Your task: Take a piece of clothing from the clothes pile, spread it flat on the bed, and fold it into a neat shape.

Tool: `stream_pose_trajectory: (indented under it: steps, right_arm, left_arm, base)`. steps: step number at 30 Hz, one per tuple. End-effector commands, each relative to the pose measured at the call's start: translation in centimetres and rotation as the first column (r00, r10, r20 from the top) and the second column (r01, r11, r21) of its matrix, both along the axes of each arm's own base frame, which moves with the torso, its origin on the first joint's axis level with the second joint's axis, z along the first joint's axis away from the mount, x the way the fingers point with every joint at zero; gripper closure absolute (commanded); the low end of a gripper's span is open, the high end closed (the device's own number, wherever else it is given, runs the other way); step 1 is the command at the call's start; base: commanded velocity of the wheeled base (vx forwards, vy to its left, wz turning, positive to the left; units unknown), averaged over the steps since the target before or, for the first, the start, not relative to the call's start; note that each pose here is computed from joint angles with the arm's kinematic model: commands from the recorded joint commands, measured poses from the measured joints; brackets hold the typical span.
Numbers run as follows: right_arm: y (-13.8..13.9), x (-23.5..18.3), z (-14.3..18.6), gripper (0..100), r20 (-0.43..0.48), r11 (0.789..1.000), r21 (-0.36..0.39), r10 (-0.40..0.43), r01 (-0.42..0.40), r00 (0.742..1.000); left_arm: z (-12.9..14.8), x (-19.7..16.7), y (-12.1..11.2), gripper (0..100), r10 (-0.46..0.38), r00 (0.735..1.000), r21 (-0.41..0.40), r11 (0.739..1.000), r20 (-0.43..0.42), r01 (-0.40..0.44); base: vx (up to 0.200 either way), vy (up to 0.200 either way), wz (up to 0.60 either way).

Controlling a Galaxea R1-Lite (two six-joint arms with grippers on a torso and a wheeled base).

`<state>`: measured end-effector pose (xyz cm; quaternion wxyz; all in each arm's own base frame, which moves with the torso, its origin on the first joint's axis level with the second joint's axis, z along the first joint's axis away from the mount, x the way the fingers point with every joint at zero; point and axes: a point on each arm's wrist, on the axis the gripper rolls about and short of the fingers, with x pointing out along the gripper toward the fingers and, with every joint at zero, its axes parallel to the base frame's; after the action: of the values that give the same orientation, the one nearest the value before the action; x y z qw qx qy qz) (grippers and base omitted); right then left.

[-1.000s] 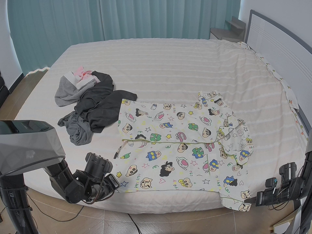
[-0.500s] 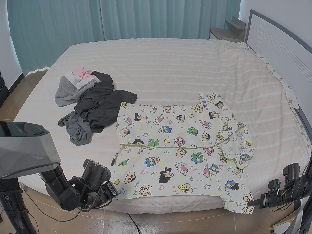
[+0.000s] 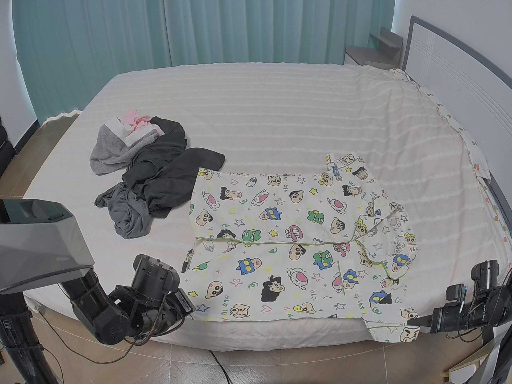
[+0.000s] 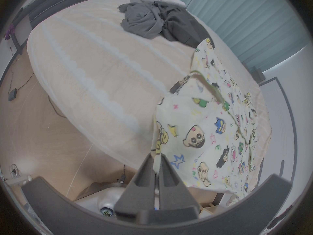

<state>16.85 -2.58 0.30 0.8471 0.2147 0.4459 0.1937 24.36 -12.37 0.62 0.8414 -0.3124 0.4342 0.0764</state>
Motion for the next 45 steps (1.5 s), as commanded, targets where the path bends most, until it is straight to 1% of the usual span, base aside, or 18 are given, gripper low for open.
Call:
stream_pose_trajectory:
  steps: [1, 6, 9, 11, 12, 13, 15, 16, 19, 20, 22, 25, 27, 31, 33, 40, 43, 45]
  right_arm:
    - [-0.2, 0.9, 1.4, 100, 0.103, 0.999, 0.018, -0.033, 0.032, 0.994]
    - [-0.3, 3.2, 2.8, 100, 0.179, 0.992, 0.086, -0.111, 0.096, 0.978]
    - [-0.6, 4.6, 3.4, 100, 0.214, 0.986, 0.108, -0.145, 0.124, 0.966]
    - [-0.7, 5.2, 3.7, 100, 0.229, 0.985, 0.113, -0.153, 0.13, 0.961]
    - [-0.9, 5.9, 3.9, 100, 0.243, 0.983, 0.123, -0.162, 0.135, 0.956]
    - [-0.9, 5.9, 3.9, 100, 0.243, 0.983, 0.123, -0.162, 0.135, 0.956]
    - [-1.2, 7.3, 4.2, 100, 0.255, 0.978, 0.146, -0.184, 0.15, 0.949]
    - [-1.2, 7.4, 4.2, 100, 0.255, 0.978, 0.147, -0.184, 0.15, 0.949]
    - [-1.3, 9.1, 4.0, 100, 0.265, 0.976, 0.157, -0.188, 0.15, 0.946]
    - [-1.4, 9.2, 4.0, 100, 0.265, 0.976, 0.158, -0.189, 0.15, 0.946]
    - [-1.6, 10.6, 3.8, 100, 0.277, 0.974, 0.152, -0.205, 0.168, 0.939]
    - [-1.3, 12.0, 3.6, 100, 0.284, 0.971, 0.142, -0.224, 0.19, 0.932]
    - [-1.0, 13.4, 3.3, 100, 0.286, 0.967, 0.138, -0.247, 0.215, 0.926]
    - [-0.4, 14.6, 3.3, 100, 0.287, 0.964, 0.158, -0.254, 0.216, 0.924]
    - [-0.1, 15.3, 3.3, 100, 0.294, 0.962, 0.163, -0.259, 0.219, 0.92]
    - [-0.3, 17.4, 2.9, 100, 0.308, 0.95, 0.169, -0.302, 0.261, 0.902]
    - [-0.4, 17.8, 2.6, 100, 0.3, 0.944, 0.174, -0.321, 0.279, 0.898]
    - [-0.3, 18.1, 2.4, 100, 0.298, 0.945, 0.175, -0.32, 0.278, 0.899]
  left_arm:
    - [1.8, 1.2, -0.5, 100, 0.01, 0.996, -0.037, 0.999, 0.089, -0.007]
    - [3.5, 3.2, -1.0, 100, 0.03, 0.985, -0.078, 0.997, 0.169, -0.017]
    - [4.3, 4.7, -1.2, 100, 0.044, 0.979, -0.091, 0.995, 0.201, -0.026]
    - [4.7, 5.5, -1.1, 100, 0.057, 0.976, -0.094, 0.995, 0.21, -0.038]
    - [5.4, 6.6, -1.0, 100, 0.072, 0.973, -0.099, 0.994, 0.221, -0.051]
    - [5.4, 6.6, -1.0, 100, 0.072, 0.973, -0.099, 0.994, 0.221, -0.051]
    - [6.0, 8.7, -0.9, 100, 0.101, 0.97, -0.099, 0.992, 0.222, -0.08]
    - [5.9, 8.8, -0.9, 100, 0.1, 0.97, -0.099, 0.992, 0.221, -0.08]
    - [5.8, 11.1, -1.0, 100, 0.119, 0.968, -0.096, 0.99, 0.221, -0.1]
    - [5.8, 11.2, -0.9, 100, 0.121, 0.968, -0.095, 0.99, 0.222, -0.102]
    - [5.6, 12.7, -1.1, 100, 0.125, 0.967, -0.089, 0.99, 0.22, -0.107]
    - [4.9, 14.1, -1.3, 100, 0.13, 0.969, -0.083, 0.99, 0.208, -0.114]
    - [4.0, 15.4, -1.6, 100, 0.132, 0.971, -0.078, 0.99, 0.201, -0.119]
    - [3.0, 17.1, -1.7, 100, 0.141, 0.971, -0.073, 0.989, 0.194, -0.129]
    - [2.3, 18.3, -1.8, 100, 0.143, 0.974, -0.061, 0.989, 0.176, -0.134]
    - [1.3, 20.1, -2.3, 100, 0.146, 0.976, -0.058, 0.989, 0.165, -0.138]
    - [1.2, 20.5, -2.5, 100, 0.145, 0.974, -0.062, 0.989, 0.173, -0.136]
    - [1.3, 20.7, -2.6, 100, 0.145, 0.973, -0.065, 0.989, 0.179, -0.136]
  base:
    - [0.0, 0.0, 0.0]
    - [0.0, 0.0, 0.0]
    - [0.0, 0.0, 0.0]
    - [0.0, 0.0, 0.0]
    - [0.0, 0.0, 0.0]
    - [0.0, 0.0, 0.0]
    - [0.0, 0.0, 0.0]
    - [0.0, 0.0, 0.0]
    - [0.0, 0.0, 0.0]
    - [0.0, 0.0, 0.0]
    - [0.0, 0.0, 0.0]
    - [0.0, 0.0, 0.0]
    - [0.0, 0.0, 0.0]
    - [0.0, 0.0, 0.0]
    - [0.0, 0.0, 0.0]
    - [0.0, 0.0, 0.0]
    - [0.0, 0.0, 0.0]
    - [0.0, 0.0, 0.0]
